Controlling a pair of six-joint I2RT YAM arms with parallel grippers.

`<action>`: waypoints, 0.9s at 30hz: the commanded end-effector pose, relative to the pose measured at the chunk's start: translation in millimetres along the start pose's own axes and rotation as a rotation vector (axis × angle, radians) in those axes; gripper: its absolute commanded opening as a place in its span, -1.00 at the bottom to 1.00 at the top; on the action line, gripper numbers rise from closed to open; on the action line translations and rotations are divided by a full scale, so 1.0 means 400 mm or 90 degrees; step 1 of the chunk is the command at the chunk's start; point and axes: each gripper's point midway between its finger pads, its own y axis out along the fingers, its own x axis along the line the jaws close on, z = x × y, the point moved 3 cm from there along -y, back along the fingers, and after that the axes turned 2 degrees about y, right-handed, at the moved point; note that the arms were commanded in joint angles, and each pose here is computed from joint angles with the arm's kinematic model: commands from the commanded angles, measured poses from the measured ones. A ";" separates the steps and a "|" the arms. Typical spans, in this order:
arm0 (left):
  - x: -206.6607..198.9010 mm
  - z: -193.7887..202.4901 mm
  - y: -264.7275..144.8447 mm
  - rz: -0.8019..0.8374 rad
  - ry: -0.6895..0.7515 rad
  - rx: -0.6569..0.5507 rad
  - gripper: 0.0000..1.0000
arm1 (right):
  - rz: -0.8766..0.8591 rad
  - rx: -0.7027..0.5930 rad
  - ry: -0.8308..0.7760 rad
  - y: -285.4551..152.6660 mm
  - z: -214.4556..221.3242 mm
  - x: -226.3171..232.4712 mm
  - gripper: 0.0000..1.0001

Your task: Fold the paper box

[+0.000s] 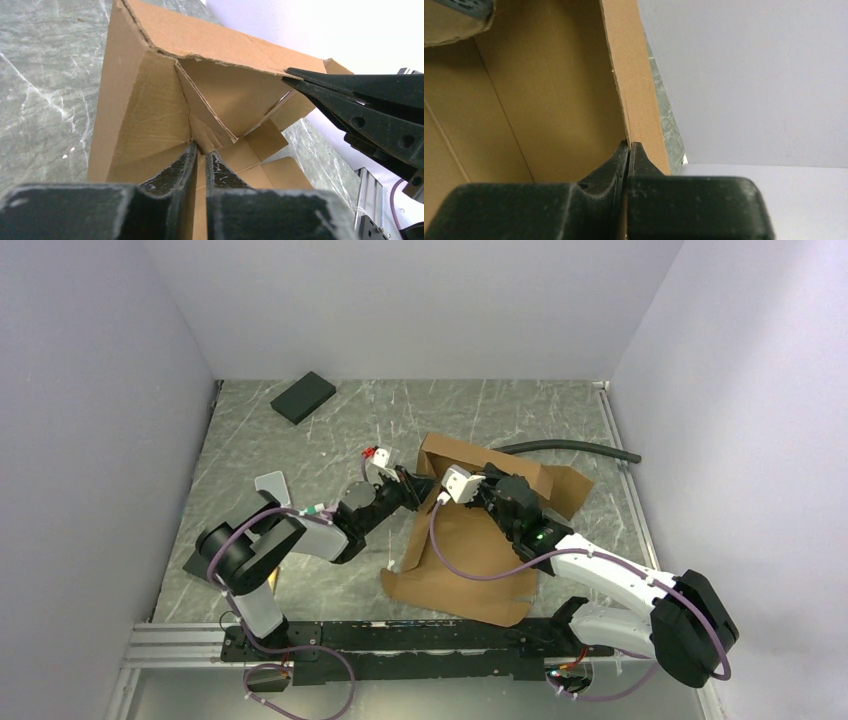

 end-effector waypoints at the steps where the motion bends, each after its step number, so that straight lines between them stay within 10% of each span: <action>1: -0.037 -0.037 0.046 0.022 -0.009 -0.025 -0.60 | -0.118 -0.026 0.029 -0.002 -0.011 0.093 -1.00; 12: 0.022 0.015 0.074 -0.036 -0.003 0.015 0.17 | -0.119 -0.022 0.036 -0.001 -0.006 0.092 -1.00; 27: 0.045 0.017 0.062 -0.013 -0.030 0.016 0.18 | -0.119 -0.010 0.047 0.002 0.010 0.087 -1.00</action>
